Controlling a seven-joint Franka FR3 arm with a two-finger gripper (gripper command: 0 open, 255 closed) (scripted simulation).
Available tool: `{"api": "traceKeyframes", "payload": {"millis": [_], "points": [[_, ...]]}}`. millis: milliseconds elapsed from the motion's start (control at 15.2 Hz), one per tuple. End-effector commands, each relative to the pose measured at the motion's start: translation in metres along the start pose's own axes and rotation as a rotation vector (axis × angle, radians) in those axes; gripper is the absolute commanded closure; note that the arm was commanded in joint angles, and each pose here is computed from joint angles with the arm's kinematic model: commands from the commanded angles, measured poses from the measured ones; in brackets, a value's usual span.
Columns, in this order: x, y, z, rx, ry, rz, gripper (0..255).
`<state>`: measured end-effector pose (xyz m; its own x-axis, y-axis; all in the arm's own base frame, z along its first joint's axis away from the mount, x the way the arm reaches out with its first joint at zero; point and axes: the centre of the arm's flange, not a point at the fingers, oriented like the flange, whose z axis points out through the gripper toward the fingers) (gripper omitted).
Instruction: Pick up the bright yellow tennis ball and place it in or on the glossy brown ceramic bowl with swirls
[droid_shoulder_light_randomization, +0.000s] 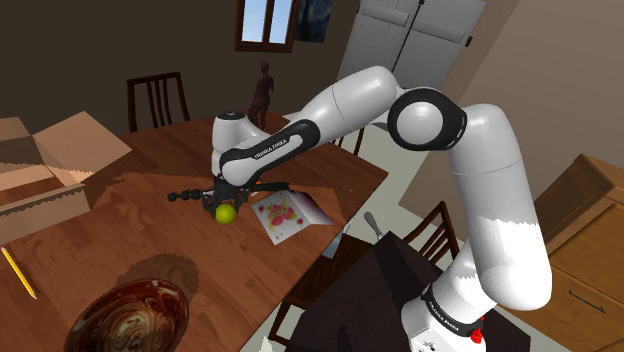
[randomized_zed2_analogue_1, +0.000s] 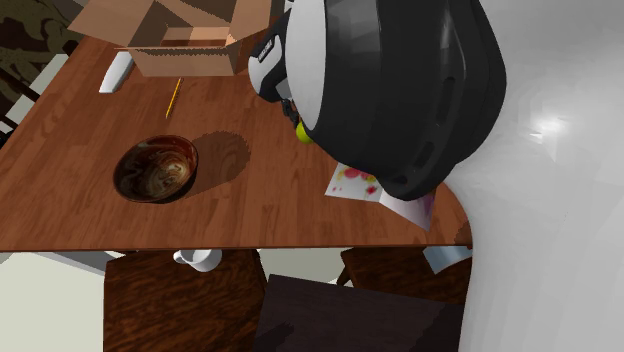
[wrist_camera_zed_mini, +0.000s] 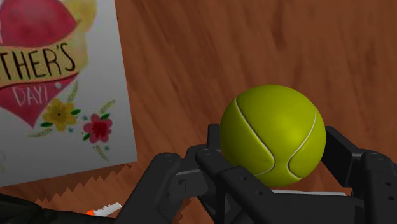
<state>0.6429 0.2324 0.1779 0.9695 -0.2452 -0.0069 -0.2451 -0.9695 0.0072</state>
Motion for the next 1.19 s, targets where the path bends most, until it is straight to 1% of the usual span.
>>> {"api": "traceKeyframes", "payload": {"millis": [0,66,1122], "points": [[0.0,0.0,0.0,0.0,0.0,0.0,255],[0.0,0.0,0.0,0.0,0.0,0.0,255],[-0.001,0.001,-0.085,0.0,0.0,0.0,255]]}}
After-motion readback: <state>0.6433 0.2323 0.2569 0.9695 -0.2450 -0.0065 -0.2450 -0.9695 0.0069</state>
